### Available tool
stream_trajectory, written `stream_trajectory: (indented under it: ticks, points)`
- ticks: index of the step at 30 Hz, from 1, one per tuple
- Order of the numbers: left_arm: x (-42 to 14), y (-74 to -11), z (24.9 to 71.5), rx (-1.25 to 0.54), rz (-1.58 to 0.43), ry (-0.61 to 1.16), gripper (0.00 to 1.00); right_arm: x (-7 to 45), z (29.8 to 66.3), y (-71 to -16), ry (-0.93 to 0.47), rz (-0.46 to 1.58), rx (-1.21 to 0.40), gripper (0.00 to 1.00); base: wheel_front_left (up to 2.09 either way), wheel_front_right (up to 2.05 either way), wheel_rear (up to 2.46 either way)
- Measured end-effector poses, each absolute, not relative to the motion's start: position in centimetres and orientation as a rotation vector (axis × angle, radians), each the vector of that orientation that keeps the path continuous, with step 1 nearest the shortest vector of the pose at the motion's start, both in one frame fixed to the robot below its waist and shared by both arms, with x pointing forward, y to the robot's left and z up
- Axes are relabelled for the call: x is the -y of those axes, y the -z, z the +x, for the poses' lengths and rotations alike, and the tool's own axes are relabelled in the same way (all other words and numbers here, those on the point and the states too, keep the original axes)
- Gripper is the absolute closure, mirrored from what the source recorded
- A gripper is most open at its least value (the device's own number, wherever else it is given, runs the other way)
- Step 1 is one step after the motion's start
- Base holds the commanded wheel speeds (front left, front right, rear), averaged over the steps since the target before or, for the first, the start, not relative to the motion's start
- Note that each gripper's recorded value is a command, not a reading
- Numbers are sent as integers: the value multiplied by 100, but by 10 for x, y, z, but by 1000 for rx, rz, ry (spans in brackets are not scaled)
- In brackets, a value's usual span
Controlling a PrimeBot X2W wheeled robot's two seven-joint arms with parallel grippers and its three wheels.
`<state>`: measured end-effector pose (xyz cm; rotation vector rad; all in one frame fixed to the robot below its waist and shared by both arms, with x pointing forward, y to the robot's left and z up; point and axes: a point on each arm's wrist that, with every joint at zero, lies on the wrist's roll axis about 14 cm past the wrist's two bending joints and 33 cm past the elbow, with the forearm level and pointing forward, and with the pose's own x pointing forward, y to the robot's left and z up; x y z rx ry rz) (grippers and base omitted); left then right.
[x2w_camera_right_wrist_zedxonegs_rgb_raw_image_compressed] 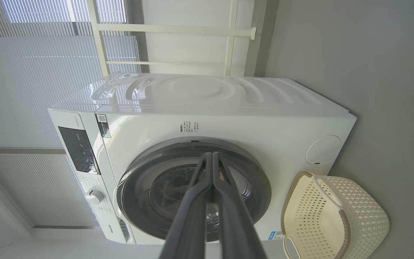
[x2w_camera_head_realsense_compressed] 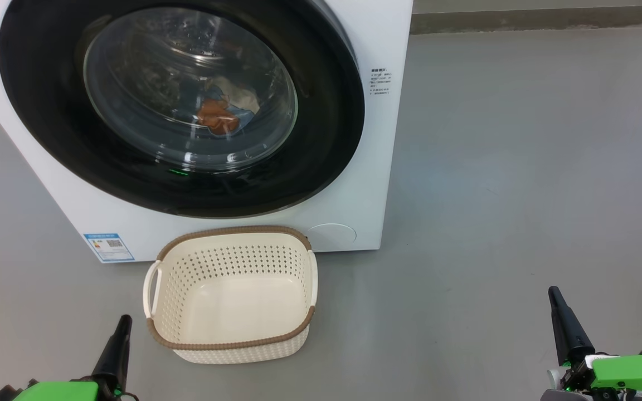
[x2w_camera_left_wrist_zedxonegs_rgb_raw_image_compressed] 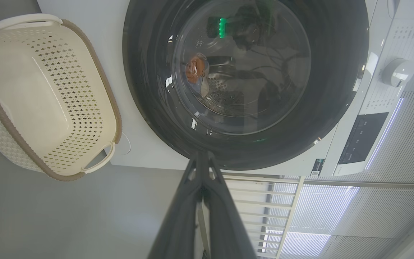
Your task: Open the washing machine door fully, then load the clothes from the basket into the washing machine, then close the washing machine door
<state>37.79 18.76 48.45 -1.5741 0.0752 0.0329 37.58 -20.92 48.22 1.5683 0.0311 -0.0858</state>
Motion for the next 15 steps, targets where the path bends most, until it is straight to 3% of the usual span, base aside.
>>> stream_trajectory:
  ticks: [15]
  points:
    - [-188,-484,378,-75,-1574,-33,100,209,376,-482,86,1568,-31,100,0,0,0]
